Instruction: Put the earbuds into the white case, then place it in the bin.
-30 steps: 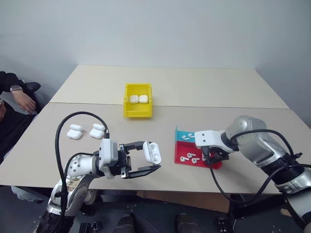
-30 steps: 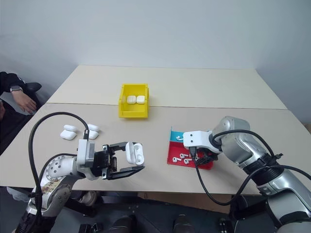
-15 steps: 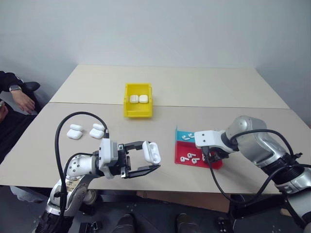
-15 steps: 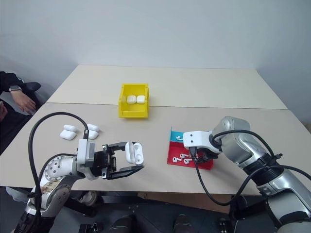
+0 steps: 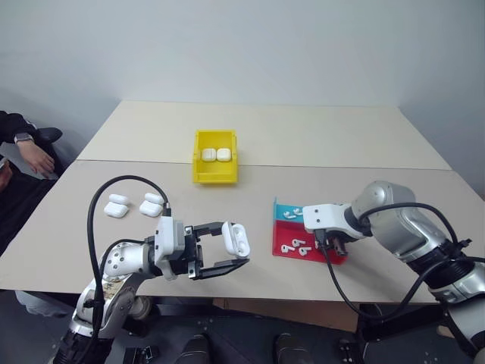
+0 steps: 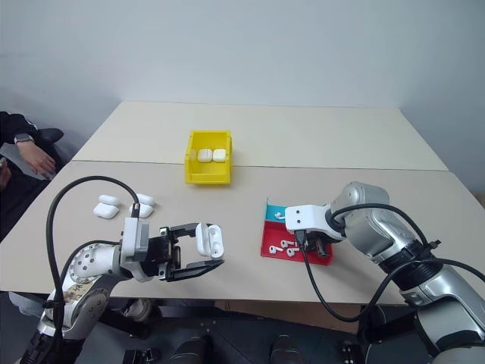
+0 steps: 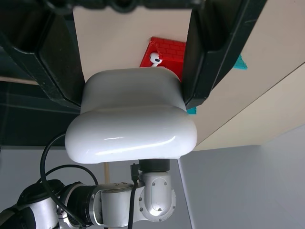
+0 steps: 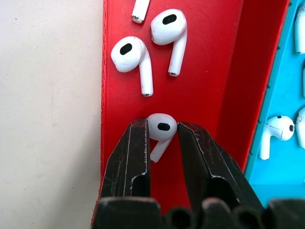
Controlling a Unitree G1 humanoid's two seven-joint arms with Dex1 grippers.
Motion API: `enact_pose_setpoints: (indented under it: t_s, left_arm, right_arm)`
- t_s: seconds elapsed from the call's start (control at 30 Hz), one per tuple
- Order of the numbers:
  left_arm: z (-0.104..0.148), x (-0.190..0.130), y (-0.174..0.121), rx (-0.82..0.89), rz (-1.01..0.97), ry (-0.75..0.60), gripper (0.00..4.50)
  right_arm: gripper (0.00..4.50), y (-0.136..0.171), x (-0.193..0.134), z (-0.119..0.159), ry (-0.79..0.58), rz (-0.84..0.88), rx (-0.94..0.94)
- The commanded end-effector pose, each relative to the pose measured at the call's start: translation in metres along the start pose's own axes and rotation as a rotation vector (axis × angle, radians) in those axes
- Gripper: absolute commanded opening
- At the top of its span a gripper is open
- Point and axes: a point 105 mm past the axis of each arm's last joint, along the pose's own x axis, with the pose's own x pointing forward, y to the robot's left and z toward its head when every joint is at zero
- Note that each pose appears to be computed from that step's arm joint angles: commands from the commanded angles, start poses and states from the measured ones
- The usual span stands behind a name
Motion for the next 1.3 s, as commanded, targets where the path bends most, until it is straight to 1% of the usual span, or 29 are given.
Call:
enact_pose_setpoints:
  t_s: [0.03,0.2,0.27,0.33,0.47,0.53,0.6,0.7,0.8,0.9,1.07,1.17,1.3]
  left_arm:
    - [0.01,0.003,-0.003,0.03,-0.012,-0.027,2.78]
    - [0.011,0.003,-0.002,0.03,-0.012,-0.03,2.78]
    - [0.015,0.006,-0.001,0.03,-0.009,-0.051,2.78]
    - [0.021,0.008,0.0,0.032,-0.011,-0.081,2.78]
    - [0.042,0.015,-0.001,0.015,-0.053,-0.135,2.78]
    - [0.052,0.017,-0.001,-0.012,-0.067,-0.176,2.78]
    - [0.061,0.021,0.0,-0.036,-0.077,-0.223,2.78]
    - [0.065,0.026,-0.001,-0.034,-0.118,-0.212,2.78]
    - [0.065,0.028,-0.003,-0.006,-0.169,-0.185,2.78]
    - [0.065,0.029,-0.004,0.013,-0.199,-0.152,2.78]
    - [0.066,0.029,-0.004,0.025,-0.211,-0.128,2.78]
    - [0.066,0.029,-0.003,0.03,-0.207,-0.121,2.78]
    - [0.065,0.029,-0.002,0.029,-0.197,-0.106,2.78]
  right_arm:
    - [0.71,-0.003,-0.005,0.003,-0.004,-0.027,-0.02]
    - [0.71,-0.003,-0.013,0.007,-0.022,-0.047,-0.025]
    - [0.71,-0.005,-0.027,0.013,-0.075,-0.079,-0.016]
    - [0.71,-0.007,-0.047,0.022,-0.156,-0.119,-0.01]
    - [0.71,-0.009,-0.109,0.047,-0.456,-0.264,-0.016]
    - [0.71,-0.004,-0.132,0.056,-0.596,-0.287,-0.027]
    - [0.71,0.002,-0.155,0.069,-0.787,-0.318,-0.066]
    - [0.71,0.011,-0.18,0.084,-1.026,-0.363,-0.128]
    - [0.71,0.024,-0.196,0.097,-1.238,-0.373,-0.211]
    - [0.71,0.038,-0.199,0.105,-1.379,-0.324,-0.283]
    - [0.71,0.048,-0.19,0.12,-1.536,-0.29,-0.393]
    - [0.71,0.049,-0.178,0.126,-1.557,-0.263,-0.425]
    - [0.71,0.048,-0.163,0.134,-1.551,-0.228,-0.451]
